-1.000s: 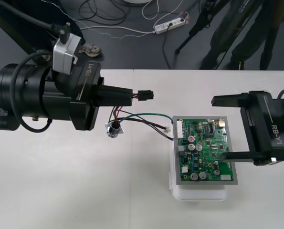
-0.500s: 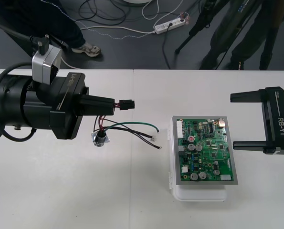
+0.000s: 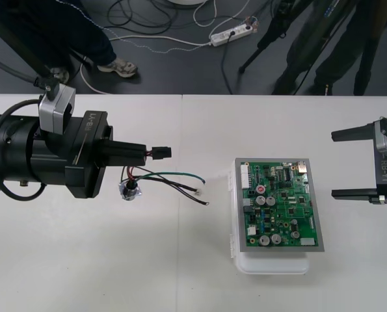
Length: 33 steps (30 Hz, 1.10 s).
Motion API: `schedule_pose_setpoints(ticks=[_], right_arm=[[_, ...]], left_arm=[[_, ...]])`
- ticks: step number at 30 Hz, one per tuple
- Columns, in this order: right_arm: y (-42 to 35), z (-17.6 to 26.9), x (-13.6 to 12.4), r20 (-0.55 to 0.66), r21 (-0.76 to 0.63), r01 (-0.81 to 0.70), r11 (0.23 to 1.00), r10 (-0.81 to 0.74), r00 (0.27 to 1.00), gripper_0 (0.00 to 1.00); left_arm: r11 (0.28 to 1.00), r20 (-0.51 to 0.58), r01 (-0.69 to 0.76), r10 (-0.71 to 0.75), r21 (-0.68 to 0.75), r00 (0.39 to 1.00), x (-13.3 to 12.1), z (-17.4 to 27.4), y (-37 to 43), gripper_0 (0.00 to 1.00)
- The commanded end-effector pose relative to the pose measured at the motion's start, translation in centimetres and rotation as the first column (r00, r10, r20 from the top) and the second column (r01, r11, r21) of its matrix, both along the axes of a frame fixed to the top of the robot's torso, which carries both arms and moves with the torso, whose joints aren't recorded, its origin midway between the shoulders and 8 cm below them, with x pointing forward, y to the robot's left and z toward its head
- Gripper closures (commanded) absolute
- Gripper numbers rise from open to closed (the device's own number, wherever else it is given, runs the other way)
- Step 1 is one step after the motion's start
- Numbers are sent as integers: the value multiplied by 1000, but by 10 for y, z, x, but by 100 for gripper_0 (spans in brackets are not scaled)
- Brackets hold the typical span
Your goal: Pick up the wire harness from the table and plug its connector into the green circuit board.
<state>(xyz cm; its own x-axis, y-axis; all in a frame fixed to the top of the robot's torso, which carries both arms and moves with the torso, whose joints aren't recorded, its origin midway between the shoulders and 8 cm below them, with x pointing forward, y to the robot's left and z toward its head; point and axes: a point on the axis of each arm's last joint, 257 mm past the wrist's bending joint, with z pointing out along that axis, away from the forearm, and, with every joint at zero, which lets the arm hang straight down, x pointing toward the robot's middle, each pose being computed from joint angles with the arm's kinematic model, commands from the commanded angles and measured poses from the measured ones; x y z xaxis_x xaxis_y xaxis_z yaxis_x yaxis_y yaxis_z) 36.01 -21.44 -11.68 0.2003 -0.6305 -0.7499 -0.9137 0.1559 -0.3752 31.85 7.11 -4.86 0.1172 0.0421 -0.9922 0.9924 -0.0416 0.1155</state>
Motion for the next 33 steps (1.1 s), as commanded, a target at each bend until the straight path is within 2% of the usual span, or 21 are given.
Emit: schedule_pose_setpoints(ticks=[1,6,13,20,33], right_arm=[[-22,-4,5,57,-136,-4,991,12,998,0],[-35,-14,10,70,-208,15,978,0,998,0],[-53,-45,5,29,-340,-4,940,15,999,0],[-73,-57,11,65,-451,17,893,13,998,0],[-96,-74,15,77,-547,48,836,-7,997,0]], left_arm=[[998,89,59,-59,3,994,-9,-11,15,100],[998,97,70,-70,10,993,-9,-26,18,100],[995,104,101,-101,-2,990,-10,-53,14,100],[994,123,109,-109,7,986,-4,-79,15,100],[992,119,128,-128,4,985,3,-118,5,100]])
